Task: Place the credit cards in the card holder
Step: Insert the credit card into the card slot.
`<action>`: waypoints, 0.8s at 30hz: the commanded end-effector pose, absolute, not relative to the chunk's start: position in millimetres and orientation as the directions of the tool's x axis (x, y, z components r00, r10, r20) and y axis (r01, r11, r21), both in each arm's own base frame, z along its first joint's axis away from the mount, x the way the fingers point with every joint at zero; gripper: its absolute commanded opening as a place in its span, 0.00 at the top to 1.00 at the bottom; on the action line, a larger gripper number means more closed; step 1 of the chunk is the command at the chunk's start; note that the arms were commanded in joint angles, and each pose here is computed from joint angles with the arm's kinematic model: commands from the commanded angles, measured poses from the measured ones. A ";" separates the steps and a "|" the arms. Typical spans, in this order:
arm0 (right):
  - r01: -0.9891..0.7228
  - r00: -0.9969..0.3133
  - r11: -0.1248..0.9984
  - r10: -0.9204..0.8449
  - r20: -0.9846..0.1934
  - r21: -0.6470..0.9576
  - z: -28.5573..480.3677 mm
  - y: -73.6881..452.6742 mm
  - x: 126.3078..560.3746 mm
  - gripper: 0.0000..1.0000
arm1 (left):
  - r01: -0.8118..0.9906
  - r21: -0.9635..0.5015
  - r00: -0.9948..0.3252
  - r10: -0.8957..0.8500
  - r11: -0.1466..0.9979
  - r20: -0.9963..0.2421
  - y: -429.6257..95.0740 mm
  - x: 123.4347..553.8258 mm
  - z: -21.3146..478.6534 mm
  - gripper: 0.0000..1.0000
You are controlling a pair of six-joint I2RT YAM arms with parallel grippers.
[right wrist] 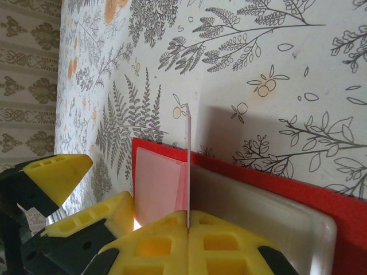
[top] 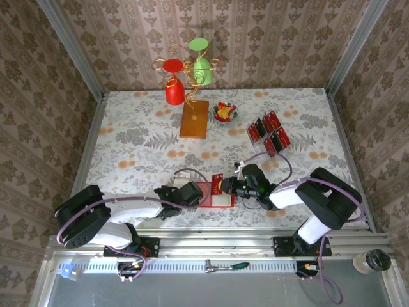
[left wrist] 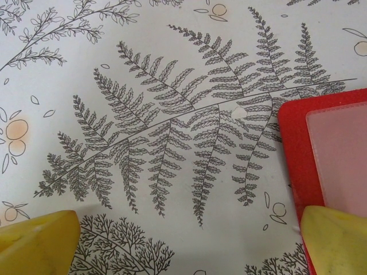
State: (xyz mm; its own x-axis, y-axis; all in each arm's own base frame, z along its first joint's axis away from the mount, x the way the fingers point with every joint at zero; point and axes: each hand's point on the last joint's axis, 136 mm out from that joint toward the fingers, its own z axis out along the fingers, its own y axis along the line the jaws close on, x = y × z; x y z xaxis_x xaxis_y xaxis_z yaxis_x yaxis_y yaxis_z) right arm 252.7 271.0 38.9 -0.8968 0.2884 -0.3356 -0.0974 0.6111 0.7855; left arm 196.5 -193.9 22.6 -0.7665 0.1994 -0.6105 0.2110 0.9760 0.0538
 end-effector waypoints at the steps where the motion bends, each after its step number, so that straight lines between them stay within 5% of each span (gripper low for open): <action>1: -0.092 -0.904 0.599 0.284 -0.319 0.795 35.8 274.6 249.6 1.00 | 0.205 0.098 -0.773 0.222 0.974 -0.594 -182.7 190.9 13.9 0.00; 24: -0.083 -0.934 0.567 0.243 -0.263 0.819 29.1 282.0 239.3 1.00 | 0.206 0.091 -0.774 0.219 0.974 -0.595 -186.5 191.7 11.0 0.00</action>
State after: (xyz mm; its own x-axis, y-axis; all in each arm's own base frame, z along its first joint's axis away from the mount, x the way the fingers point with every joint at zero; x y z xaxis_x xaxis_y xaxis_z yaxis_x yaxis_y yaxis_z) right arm 247.8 279.8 35.4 -0.9175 0.2697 -0.2923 -0.0921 0.5709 0.8158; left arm 196.7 -195.3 21.2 -0.7619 0.1972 -0.6170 0.2109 0.9762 0.0516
